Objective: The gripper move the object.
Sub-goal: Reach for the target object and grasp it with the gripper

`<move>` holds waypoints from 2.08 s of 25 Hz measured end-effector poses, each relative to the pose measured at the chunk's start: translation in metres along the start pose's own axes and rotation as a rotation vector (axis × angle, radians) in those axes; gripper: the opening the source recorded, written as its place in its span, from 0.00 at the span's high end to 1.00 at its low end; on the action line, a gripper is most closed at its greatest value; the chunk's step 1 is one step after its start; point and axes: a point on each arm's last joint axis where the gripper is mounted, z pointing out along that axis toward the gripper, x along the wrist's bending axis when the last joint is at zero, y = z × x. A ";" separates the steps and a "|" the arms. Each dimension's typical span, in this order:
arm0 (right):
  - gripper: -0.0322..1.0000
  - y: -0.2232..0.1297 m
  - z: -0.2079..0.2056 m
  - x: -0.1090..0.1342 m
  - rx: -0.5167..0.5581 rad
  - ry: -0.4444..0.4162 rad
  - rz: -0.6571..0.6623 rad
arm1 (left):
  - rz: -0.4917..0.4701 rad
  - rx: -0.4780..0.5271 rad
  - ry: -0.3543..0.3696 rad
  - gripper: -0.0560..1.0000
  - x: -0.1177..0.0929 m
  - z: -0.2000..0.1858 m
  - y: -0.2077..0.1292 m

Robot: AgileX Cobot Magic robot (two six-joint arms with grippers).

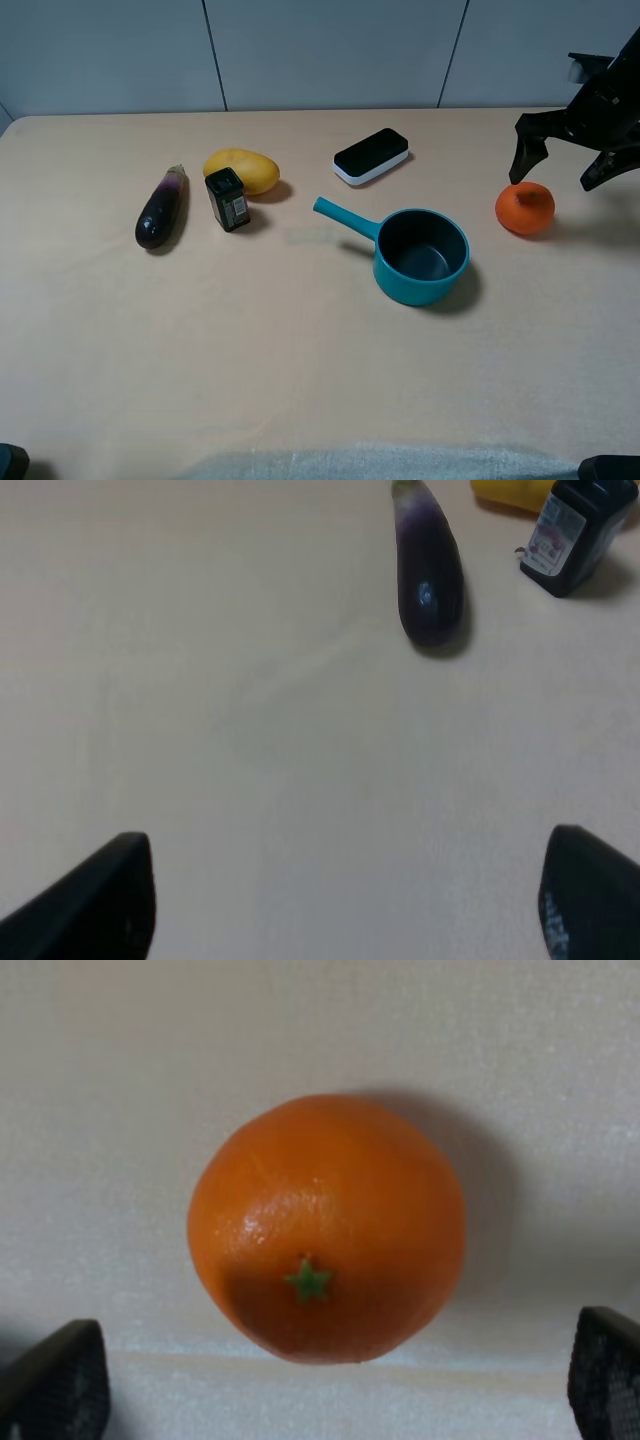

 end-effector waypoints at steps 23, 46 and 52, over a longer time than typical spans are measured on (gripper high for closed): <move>0.30 0.003 0.054 -0.004 0.094 0.013 0.026 | 0.000 0.000 0.000 0.21 0.000 0.000 0.000; 0.30 0.005 0.061 -0.002 0.088 0.043 0.029 | 0.000 0.000 0.000 0.21 0.000 0.000 0.000; 0.30 0.004 0.064 -0.003 0.097 0.045 0.032 | 0.000 0.000 0.000 0.21 0.000 0.000 0.000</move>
